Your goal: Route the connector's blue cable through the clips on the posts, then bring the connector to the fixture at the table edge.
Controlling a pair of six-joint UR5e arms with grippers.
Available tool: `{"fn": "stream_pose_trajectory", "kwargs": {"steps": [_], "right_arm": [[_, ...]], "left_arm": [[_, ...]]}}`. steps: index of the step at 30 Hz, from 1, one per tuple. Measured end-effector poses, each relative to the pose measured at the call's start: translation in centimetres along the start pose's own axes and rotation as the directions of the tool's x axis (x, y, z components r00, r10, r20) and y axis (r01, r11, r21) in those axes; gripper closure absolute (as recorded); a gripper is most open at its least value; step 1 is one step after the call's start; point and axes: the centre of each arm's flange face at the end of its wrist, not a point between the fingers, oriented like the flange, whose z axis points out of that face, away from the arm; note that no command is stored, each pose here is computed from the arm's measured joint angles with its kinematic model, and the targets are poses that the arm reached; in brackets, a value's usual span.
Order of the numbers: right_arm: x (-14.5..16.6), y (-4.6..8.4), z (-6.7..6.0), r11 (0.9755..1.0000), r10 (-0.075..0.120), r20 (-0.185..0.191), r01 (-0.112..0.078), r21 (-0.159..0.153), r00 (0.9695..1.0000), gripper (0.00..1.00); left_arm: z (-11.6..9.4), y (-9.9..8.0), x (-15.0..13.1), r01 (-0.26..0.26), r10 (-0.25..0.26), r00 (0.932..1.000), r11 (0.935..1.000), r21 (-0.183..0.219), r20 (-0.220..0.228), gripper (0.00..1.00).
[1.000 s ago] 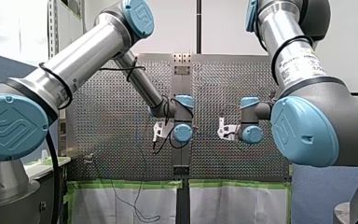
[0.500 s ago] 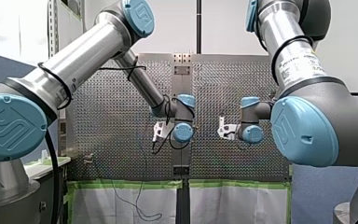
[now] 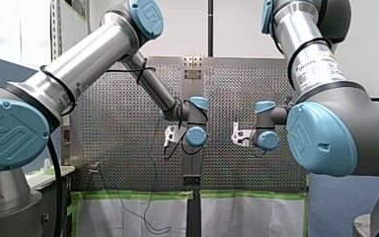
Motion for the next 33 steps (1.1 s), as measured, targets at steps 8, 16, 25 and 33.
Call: {"fn": "stream_pose_trajectory", "kwargs": {"steps": [8, 16, 25, 33], "right_arm": [[0.5, 0.7, 0.6, 0.9999, -0.001, -0.001, 0.001, -0.010, 1.0000, 1.00], [0.7, 1.0, 0.7, 0.9999, 0.000, -0.003, 0.000, -0.011, 1.0000, 1.00], [0.8, 0.7, 0.9, 0.9998, 0.002, -0.013, -0.002, 0.022, 0.9999, 1.00], [1.0, 0.7, 1.0, 0.9997, 0.004, -0.020, -0.003, 0.025, 0.9998, 1.00]], "left_arm": [[0.3, -0.1, -0.5, 0.014, -0.014, 0.9999, 0.9999, -0.003, 0.009, 0.98], [0.8, 0.0, -0.7, 0.030, -0.030, 0.9992, 0.9995, -0.008, 0.026, 0.98], [1.7, 0.3, -0.8, 0.034, -0.033, 0.9983, 0.9992, -0.021, 0.047, 0.98], [3.4, 0.6, -0.1, 0.025, -0.024, 0.9987, 0.9994, -0.024, 0.045, 0.98]]}}
